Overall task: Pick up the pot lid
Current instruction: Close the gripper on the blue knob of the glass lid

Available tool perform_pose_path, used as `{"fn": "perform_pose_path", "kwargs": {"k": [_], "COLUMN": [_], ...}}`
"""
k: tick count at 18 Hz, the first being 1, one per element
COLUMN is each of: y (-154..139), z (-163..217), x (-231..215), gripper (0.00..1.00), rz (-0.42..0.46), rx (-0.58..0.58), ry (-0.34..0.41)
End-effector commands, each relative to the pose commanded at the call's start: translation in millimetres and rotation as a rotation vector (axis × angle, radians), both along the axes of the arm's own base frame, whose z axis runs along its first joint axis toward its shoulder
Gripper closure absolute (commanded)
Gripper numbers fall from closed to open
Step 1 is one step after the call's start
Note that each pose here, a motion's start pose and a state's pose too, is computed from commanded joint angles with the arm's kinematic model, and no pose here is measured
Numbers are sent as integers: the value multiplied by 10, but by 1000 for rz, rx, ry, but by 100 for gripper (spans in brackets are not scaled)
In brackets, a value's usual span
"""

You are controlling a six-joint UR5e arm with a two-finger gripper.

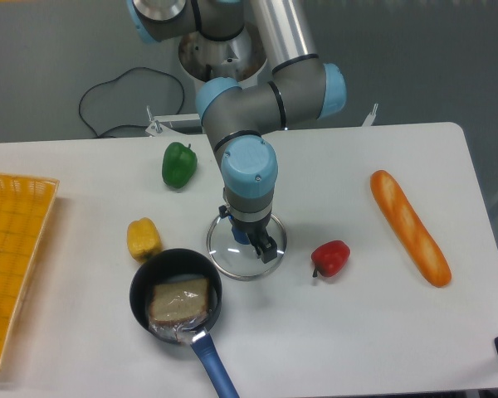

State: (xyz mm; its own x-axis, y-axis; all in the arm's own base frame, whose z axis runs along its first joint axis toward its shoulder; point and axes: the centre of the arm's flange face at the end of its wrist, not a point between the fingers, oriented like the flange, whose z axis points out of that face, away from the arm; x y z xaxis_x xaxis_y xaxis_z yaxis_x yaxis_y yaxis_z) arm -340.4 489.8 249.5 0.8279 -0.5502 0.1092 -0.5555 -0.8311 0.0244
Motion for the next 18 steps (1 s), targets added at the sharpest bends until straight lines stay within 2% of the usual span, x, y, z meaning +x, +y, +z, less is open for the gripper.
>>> {"fn": "perform_pose_path", "kwargs": {"k": [18], "y": [-62], "z": [-333], "x": [96], "gripper": [0], "rz": [-11], "rx": [-18], "ry": [-23]}}
